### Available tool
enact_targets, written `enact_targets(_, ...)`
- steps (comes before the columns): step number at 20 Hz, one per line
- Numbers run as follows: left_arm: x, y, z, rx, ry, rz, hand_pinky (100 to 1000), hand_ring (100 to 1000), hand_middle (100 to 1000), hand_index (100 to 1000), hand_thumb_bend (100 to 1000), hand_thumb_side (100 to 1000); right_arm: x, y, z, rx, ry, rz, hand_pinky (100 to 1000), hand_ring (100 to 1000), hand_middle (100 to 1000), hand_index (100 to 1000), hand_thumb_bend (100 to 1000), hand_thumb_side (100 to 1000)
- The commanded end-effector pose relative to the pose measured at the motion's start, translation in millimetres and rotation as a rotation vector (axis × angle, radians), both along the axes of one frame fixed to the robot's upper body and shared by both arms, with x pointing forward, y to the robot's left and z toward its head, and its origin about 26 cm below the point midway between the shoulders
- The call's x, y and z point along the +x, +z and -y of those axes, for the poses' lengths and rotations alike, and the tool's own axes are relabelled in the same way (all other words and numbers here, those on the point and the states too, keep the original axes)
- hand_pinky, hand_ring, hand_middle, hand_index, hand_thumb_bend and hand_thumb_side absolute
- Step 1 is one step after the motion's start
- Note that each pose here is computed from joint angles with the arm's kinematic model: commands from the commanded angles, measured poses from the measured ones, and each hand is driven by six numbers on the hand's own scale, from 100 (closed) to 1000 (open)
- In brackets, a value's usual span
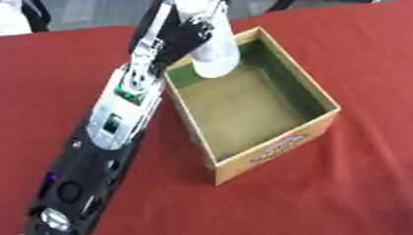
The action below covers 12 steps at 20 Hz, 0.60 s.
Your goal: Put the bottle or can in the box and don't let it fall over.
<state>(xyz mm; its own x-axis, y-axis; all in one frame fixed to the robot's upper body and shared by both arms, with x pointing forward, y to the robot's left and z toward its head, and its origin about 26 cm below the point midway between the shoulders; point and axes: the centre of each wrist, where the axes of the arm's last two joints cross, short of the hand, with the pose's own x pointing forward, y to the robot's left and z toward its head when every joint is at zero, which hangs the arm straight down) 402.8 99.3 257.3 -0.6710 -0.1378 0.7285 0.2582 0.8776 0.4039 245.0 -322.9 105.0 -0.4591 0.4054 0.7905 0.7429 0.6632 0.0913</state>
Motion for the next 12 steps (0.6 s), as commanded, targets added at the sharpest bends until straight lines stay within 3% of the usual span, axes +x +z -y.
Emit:
enact_targets(1, 0.1, 5.6, 7.9, -0.004, 0.024, 0.046, 979, 1000, 300, 122, 100, 570, 0.8, 9.7, 2.2, -0.031, -0.003, 0.024, 655, 816, 815, 805, 100, 784)
enact_targets(8, 9.0, -12.8, 18.9, 0.015, 0.088, 0.044, 978, 1000, 306, 125, 100, 569, 3.1, 12.8, 1.3, -0.021, -0.022, 0.015, 731, 879, 824, 807, 100, 812)
enact_targets(9, 10.1, -15.6, 20.4, 0.02, 0.092, 0.042, 976, 1000, 308, 128, 100, 505, 3.1, 12.7, 1.2, -0.02, -0.028, 0.013, 735, 887, 825, 806, 100, 827)
enact_targets(10, 11.2, -18.5, 22.0, 0.033, 0.091, 0.041, 973, 1000, 314, 130, 100, 566, 2.7, 12.2, 1.4, -0.016, -0.036, 0.01, 742, 897, 823, 804, 100, 824)
enact_targets(12, 13.1, -23.4, 24.9, 0.061, 0.084, 0.043, 982, 1000, 336, 141, 100, 565, 2.1, 11.3, 1.7, 0.012, -0.059, 0.003, 749, 907, 818, 791, 100, 844)
